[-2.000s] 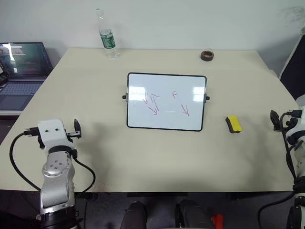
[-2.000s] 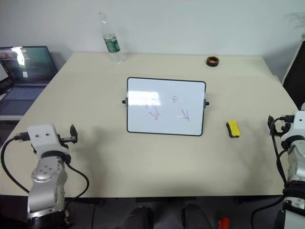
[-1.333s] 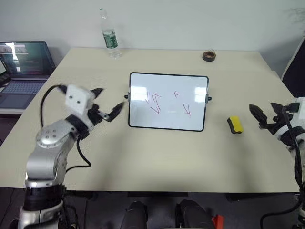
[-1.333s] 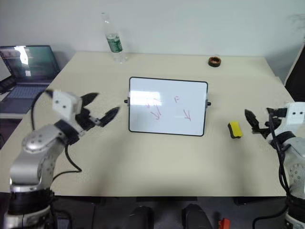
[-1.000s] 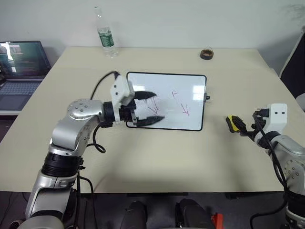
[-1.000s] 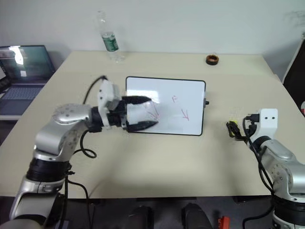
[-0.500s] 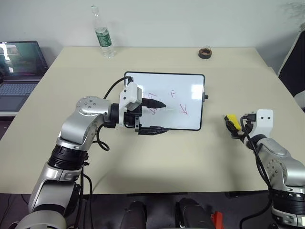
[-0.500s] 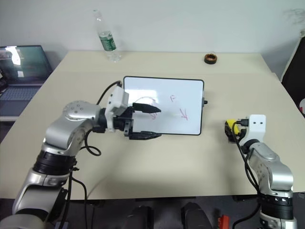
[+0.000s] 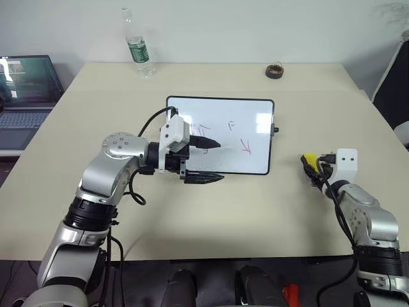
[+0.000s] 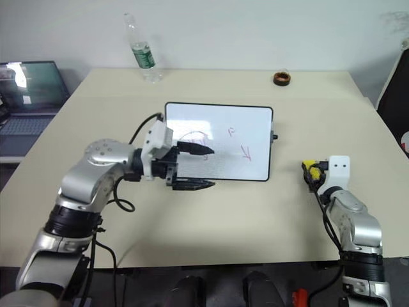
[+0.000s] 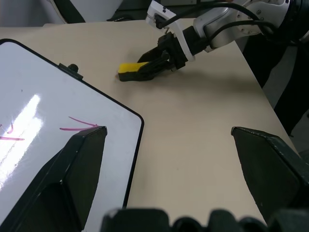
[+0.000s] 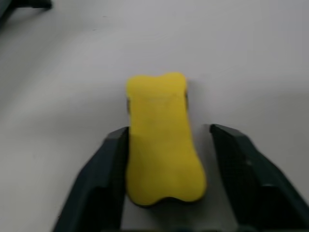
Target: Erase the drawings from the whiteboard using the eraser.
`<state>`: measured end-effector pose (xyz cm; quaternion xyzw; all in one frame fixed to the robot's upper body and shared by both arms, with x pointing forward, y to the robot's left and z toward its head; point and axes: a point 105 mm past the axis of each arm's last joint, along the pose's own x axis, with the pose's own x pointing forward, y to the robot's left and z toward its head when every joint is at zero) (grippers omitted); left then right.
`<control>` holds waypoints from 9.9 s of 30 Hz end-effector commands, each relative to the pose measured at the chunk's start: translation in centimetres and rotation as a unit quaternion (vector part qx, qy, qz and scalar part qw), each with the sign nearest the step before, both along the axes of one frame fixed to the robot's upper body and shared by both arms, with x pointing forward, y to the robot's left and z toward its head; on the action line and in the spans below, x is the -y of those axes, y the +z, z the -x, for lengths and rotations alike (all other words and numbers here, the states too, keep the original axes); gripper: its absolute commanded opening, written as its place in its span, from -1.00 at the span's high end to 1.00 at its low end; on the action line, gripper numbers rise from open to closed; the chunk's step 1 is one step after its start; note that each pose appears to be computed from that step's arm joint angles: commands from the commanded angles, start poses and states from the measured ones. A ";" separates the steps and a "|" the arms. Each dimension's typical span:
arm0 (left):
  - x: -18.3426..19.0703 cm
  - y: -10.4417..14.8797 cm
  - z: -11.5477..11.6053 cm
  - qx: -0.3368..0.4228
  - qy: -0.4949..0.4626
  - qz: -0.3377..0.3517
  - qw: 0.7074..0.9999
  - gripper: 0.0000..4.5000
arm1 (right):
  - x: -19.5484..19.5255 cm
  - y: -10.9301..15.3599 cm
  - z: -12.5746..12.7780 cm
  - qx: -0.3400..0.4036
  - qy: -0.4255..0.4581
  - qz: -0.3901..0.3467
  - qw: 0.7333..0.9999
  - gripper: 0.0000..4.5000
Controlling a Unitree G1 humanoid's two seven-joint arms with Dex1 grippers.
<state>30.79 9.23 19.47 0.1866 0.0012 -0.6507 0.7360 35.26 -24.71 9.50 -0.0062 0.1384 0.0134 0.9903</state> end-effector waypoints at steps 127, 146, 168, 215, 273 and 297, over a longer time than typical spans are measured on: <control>-4.7 -3.9 1.8 -0.006 0.211 0.009 0.977 -1.00 | -14.4 8.0 -2.6 0.177 0.265 0.248 0.915 0.45; -4.3 -4.3 2.3 -0.011 0.207 0.014 0.978 -1.00 | -13.0 3.4 -1.5 0.061 0.321 0.307 0.894 0.46; -4.0 -4.5 2.4 -0.015 0.203 0.015 0.979 -1.00 | -12.7 3.0 -1.0 0.044 0.316 0.323 0.891 0.46; -6.2 -4.9 2.4 -0.012 0.255 0.016 0.967 -1.00 | -14.7 4.8 -2.5 0.114 0.309 0.336 0.883 0.47; -13.9 -3.0 -0.8 0.016 0.417 0.016 0.909 -1.00 | -26.1 8.4 -7.6 0.173 0.443 0.321 0.819 0.47; -13.8 -3.9 -0.4 0.008 0.416 0.015 0.909 -1.00 | -27.6 7.2 -7.1 0.192 0.455 0.411 0.767 0.47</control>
